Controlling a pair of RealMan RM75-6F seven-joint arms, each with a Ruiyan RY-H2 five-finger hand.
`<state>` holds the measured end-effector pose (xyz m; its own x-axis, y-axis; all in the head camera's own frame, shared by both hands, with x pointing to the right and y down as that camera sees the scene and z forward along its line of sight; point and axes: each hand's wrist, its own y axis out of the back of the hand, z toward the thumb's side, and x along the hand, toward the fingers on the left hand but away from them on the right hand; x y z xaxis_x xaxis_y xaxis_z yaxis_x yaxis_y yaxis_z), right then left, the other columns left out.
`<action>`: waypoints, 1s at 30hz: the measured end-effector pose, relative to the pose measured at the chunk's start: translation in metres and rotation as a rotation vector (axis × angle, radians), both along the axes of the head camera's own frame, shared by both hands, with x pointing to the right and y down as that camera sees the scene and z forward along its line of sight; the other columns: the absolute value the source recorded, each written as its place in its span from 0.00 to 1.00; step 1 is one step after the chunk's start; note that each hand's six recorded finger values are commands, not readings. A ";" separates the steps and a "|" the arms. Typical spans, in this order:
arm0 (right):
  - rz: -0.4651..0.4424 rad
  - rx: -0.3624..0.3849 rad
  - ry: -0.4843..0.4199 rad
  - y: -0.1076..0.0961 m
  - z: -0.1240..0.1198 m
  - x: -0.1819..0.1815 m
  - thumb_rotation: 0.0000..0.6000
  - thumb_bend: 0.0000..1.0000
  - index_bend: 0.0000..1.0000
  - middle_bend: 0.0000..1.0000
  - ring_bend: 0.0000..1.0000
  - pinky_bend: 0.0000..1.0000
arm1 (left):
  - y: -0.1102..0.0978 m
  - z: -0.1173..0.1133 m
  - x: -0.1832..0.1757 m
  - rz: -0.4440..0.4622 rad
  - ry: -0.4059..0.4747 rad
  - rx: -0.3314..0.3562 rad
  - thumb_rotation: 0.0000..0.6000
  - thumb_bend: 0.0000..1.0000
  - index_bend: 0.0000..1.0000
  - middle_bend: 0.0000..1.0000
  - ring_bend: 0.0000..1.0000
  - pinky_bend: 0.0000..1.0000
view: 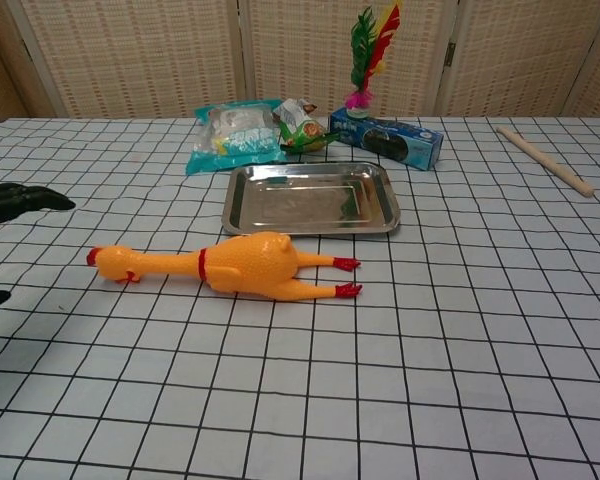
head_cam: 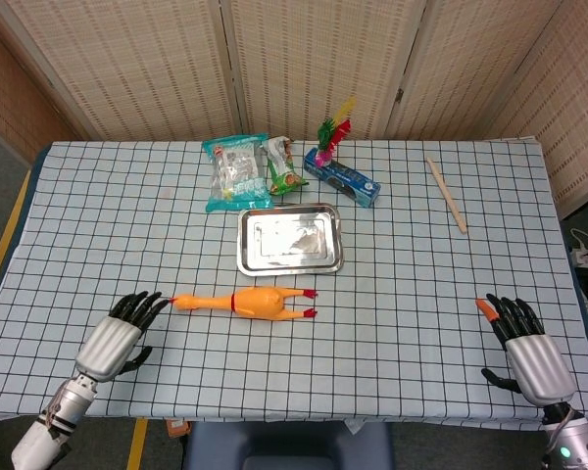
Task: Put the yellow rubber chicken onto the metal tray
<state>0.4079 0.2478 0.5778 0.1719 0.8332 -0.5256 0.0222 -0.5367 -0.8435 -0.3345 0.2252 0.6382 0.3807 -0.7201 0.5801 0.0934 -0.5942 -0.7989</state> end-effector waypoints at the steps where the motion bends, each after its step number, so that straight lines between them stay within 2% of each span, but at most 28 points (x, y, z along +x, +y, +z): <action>1: -0.001 -0.006 0.003 0.000 0.001 0.000 1.00 0.08 0.00 0.00 0.00 0.00 | -0.003 0.004 0.007 0.015 -0.004 -0.008 1.00 0.38 0.00 0.01 0.00 0.11; 6: 0.009 -0.023 0.018 -0.001 0.006 0.003 1.00 0.08 0.00 0.00 0.00 0.00 | -0.020 0.021 0.053 0.103 -0.004 -0.021 1.00 0.38 0.00 0.00 0.00 0.12; 10: 0.016 -0.033 0.026 -0.002 0.009 0.005 1.00 0.08 0.00 0.00 0.00 0.00 | -0.032 0.033 0.078 0.134 0.000 -0.023 1.00 0.38 0.00 0.00 0.00 0.12; 20: 0.050 -0.037 0.053 -0.009 0.015 0.013 1.00 0.08 0.00 0.00 0.00 0.00 | -0.041 0.066 0.108 0.188 -0.024 -0.088 1.00 0.38 0.00 0.00 0.00 0.11; 30: 0.079 -0.014 0.065 -0.015 0.012 0.020 1.00 0.08 0.00 0.00 0.00 0.00 | -0.056 0.089 0.122 0.197 -0.034 -0.089 1.00 0.38 0.00 0.01 0.00 0.11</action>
